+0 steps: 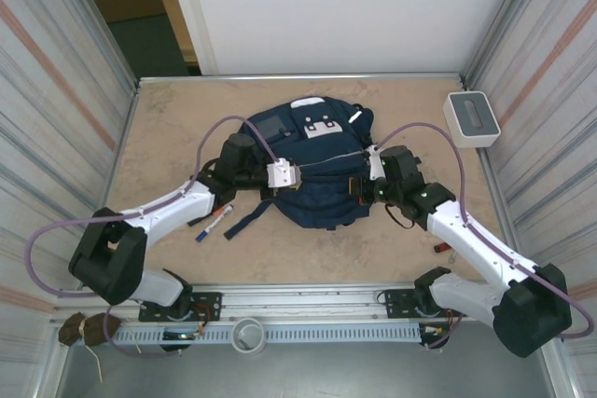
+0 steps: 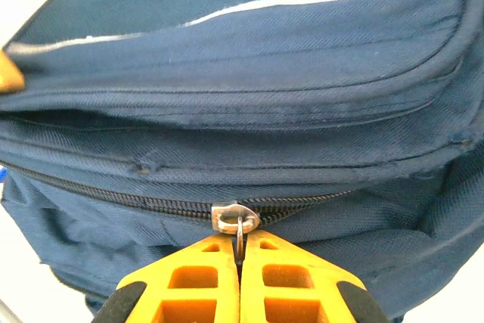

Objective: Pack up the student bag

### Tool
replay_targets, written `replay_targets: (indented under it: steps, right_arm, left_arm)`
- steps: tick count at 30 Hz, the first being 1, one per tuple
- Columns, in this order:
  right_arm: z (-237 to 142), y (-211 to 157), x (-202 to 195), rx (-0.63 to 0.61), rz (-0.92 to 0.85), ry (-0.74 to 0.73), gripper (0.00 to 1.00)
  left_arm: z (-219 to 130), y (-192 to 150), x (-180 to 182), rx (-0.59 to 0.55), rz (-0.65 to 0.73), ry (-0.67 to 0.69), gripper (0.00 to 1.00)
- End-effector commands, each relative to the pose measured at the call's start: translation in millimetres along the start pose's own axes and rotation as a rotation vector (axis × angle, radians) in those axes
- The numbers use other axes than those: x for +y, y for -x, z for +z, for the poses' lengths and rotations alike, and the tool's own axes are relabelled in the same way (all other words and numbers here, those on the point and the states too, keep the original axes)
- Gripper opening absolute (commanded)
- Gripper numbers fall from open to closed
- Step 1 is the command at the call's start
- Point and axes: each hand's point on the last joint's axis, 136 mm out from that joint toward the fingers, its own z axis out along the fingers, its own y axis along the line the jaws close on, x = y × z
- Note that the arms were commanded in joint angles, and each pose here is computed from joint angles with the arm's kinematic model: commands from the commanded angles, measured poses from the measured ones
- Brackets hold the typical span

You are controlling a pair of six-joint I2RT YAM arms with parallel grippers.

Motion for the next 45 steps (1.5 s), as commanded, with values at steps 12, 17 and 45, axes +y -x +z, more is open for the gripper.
replay_targets:
  steps: [12,17,45]
  right_arm:
    - [-19,31,81,-0.09,-0.068,0.246,0.0]
    - [-18,23,73,-0.077,-0.082,0.206,0.0]
    - [-28,39,84,-0.12,-0.101,0.253,0.0]
  left_arm:
    - [25,33,-20,0.149,0.062,0.004,0.68]
    - [30,28,-9,0.164,0.065,0.022,0.33]
    - [19,33,-15,0.175,0.068,0.041,0.69]
